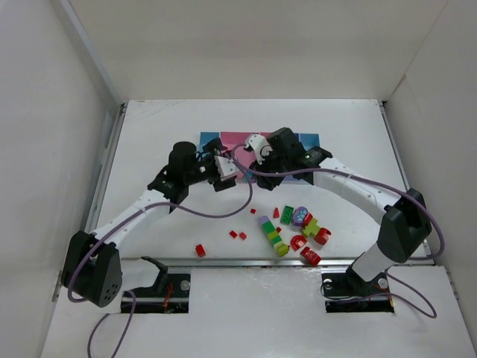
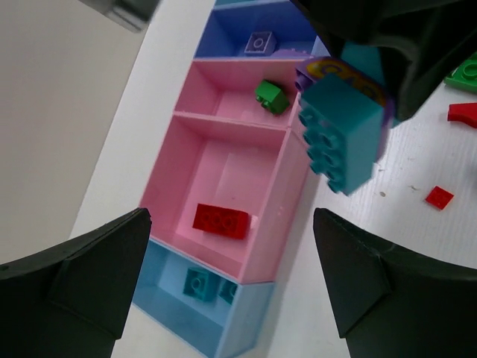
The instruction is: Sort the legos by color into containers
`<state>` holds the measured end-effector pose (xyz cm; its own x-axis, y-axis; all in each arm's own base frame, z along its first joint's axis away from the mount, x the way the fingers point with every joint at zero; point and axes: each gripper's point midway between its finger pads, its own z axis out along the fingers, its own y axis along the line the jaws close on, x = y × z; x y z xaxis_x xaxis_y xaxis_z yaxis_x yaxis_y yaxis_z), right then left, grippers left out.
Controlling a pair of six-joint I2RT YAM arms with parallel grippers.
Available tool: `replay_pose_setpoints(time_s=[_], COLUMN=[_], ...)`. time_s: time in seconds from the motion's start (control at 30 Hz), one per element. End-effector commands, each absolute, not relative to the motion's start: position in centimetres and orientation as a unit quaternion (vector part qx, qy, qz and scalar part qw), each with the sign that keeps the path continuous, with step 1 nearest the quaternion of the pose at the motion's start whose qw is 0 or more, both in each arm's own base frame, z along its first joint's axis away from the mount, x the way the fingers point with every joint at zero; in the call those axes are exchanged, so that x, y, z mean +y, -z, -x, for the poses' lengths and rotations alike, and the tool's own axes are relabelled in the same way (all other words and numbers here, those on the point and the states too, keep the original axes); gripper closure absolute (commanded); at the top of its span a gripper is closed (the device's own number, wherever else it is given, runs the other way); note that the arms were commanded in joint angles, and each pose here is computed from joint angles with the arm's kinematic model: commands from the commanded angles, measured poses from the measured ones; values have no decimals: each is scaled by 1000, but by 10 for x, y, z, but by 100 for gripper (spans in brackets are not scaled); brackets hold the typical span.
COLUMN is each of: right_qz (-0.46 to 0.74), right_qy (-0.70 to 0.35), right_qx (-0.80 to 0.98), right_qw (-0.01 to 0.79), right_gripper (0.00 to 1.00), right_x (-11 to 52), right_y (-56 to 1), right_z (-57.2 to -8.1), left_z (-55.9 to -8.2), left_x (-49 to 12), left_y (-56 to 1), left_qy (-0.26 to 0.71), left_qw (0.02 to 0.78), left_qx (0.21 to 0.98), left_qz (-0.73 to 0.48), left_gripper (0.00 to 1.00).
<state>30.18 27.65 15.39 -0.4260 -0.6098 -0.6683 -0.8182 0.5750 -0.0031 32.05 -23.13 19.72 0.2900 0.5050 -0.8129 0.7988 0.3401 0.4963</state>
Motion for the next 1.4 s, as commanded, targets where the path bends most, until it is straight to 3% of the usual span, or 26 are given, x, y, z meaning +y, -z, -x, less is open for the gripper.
replay_pose_setpoints(time_s=[0.0, 0.2, 0.37, 0.5, 0.67, 0.83, 0.93, 1.1, 1.17, 1.33, 1.37], right_qz=[469, 491, 493, 488, 487, 485, 485, 486, 486, 486, 486], right_qy=[-186, -193, -193, -189, -190, -196, -196, -201, -201, -201, -201], right_qx=[784, 768, 762, 767, 764, 765, 765, 762, 762, 762, 762], right_qw=[361, 364, 374, 372, 377, 375, 375, 378, 378, 378, 378], right_gripper=[100, 100, 100, 100, 100, 100, 100, 100, 100, 100, 100], right_x=[287, 297, 302, 304, 307, 309, 309, 311, 311, 313, 313], right_y=[-193, -198, -201, -195, -200, -201, -201, -202, -202, -200, -200], right_z=[-296, -284, -286, -290, -294, -292, -292, -292, -292, -294, -294], left_z=[-311, -310, -282, -269, -271, -271, -272, -275, -275, -277, -276], left_x=[-251, -264, -263, -260, -268, -273, -273, -275, -275, -276, -276], left_y=[-233, -234, -214, -198, -204, -204, -205, -206, -206, -209, -206], left_qy=[182, 218, 215, 233, 238, 240, 240, 240, 240, 244, 246], left_qw=[589, 574, 531, 492, 501, 502, 504, 506, 506, 509, 506], left_qx=[476, 443, 349, 349, 359, 355, 356, 357, 357, 365, 368], left_qz=[-627, -653, -742, -763, -751, -751, -750, -748, -748, -740, -740], left_gripper=[12, 13, 13, 13, 32, 35, 43, 70, 76, 82, 69])
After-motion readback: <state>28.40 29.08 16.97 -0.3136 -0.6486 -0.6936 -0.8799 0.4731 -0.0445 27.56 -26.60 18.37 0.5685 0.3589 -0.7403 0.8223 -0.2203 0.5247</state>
